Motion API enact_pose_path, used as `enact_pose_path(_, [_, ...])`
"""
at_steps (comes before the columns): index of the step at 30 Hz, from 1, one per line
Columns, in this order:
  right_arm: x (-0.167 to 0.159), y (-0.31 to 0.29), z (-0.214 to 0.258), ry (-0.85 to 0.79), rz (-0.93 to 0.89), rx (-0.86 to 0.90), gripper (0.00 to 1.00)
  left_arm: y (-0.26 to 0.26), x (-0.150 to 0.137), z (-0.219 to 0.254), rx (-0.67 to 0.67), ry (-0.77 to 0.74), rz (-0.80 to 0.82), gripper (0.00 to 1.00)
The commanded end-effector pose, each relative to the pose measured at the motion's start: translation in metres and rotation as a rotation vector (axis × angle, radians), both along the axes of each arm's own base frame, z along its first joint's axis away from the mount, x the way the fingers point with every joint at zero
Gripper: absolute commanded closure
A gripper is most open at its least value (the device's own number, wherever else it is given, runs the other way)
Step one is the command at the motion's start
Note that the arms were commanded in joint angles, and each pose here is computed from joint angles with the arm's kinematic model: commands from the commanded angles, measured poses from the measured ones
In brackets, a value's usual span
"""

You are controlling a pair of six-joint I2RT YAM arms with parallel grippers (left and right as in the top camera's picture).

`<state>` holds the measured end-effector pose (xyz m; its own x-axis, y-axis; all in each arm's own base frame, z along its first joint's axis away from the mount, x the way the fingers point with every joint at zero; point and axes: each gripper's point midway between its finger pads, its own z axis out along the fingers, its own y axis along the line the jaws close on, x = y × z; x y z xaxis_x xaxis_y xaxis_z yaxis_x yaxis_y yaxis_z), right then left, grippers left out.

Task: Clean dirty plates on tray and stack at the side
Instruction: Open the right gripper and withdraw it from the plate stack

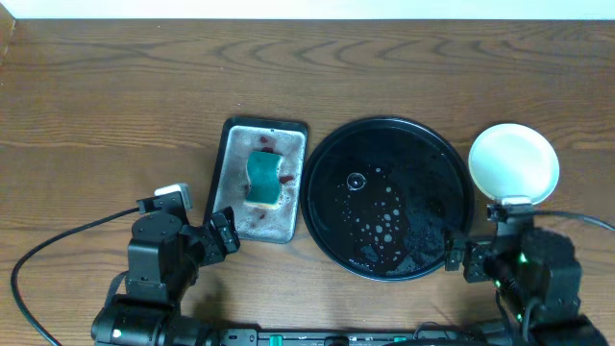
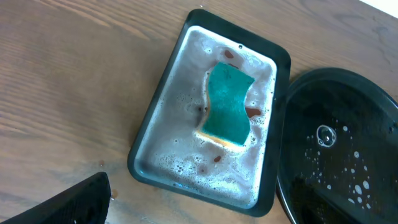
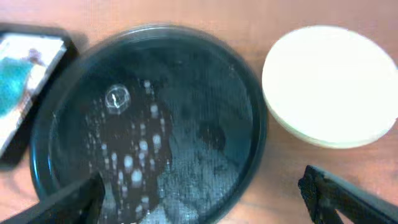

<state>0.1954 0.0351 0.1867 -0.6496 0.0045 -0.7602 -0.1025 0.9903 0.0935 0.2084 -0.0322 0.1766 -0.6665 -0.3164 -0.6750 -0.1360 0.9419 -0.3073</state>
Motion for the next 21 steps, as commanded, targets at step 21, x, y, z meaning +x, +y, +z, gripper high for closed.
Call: enact_pose_path(21, [0.047, 0.005, 0.002, -0.746, 0.018, 0.037, 0.01, -0.001, -0.001, -0.005, 0.013, 0.01, -0.017, 0.07])
